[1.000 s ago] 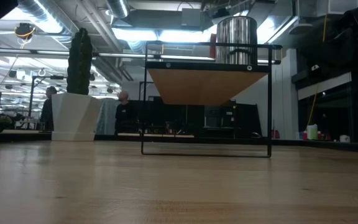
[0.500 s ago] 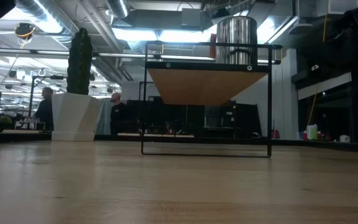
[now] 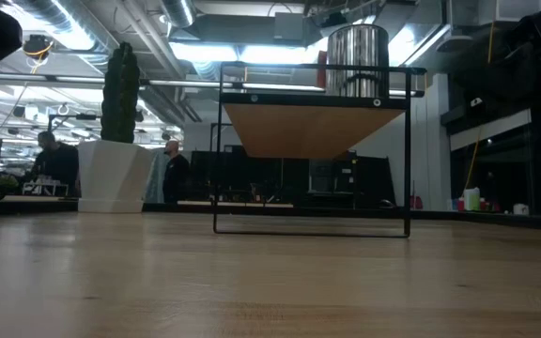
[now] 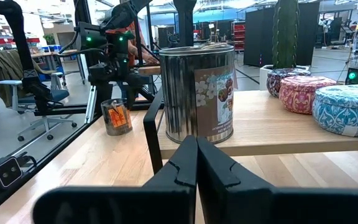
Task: Pick & Place candle stick holders
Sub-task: Put the silver scented candle can on the shelf
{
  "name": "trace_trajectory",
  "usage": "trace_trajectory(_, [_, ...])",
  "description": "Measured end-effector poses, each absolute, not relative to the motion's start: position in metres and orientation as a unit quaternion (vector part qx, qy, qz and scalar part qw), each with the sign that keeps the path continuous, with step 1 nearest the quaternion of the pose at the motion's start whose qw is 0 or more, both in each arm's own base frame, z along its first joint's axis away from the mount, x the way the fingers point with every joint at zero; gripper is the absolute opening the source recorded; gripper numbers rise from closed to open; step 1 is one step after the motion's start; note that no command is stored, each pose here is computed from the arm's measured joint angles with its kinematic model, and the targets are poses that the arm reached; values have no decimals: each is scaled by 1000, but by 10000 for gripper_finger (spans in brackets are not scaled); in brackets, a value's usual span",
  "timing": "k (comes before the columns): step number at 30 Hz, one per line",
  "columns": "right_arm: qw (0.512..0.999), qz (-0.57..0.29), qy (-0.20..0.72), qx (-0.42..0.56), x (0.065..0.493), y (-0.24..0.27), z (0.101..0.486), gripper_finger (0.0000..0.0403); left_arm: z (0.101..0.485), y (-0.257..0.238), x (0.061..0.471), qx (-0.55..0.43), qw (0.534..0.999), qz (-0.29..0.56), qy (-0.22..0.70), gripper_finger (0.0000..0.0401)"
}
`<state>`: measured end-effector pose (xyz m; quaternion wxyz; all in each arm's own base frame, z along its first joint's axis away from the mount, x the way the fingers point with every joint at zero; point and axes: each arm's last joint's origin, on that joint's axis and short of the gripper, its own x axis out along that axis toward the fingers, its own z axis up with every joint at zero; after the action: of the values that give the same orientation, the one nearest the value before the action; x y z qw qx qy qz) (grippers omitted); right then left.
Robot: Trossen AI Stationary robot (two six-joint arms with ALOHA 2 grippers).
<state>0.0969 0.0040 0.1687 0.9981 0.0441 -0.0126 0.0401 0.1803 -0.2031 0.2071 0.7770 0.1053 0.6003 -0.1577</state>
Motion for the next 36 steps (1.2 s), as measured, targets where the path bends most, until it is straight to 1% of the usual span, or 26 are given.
trace_trajectory(6, [998, 40, -13, 44, 97, 4, 169, 5, 208, -206, 183, 98, 789, -168, 583, 400])
trace_trajectory(27, [998, 40, -13, 44, 97, 4, 169, 5, 208, -207, 184, 108, 790, -175, 577, 400])
trace_trajectory(36, [998, 40, -13, 44, 97, 4, 169, 5, 208, -207, 184, 108, 790, -175, 577, 373])
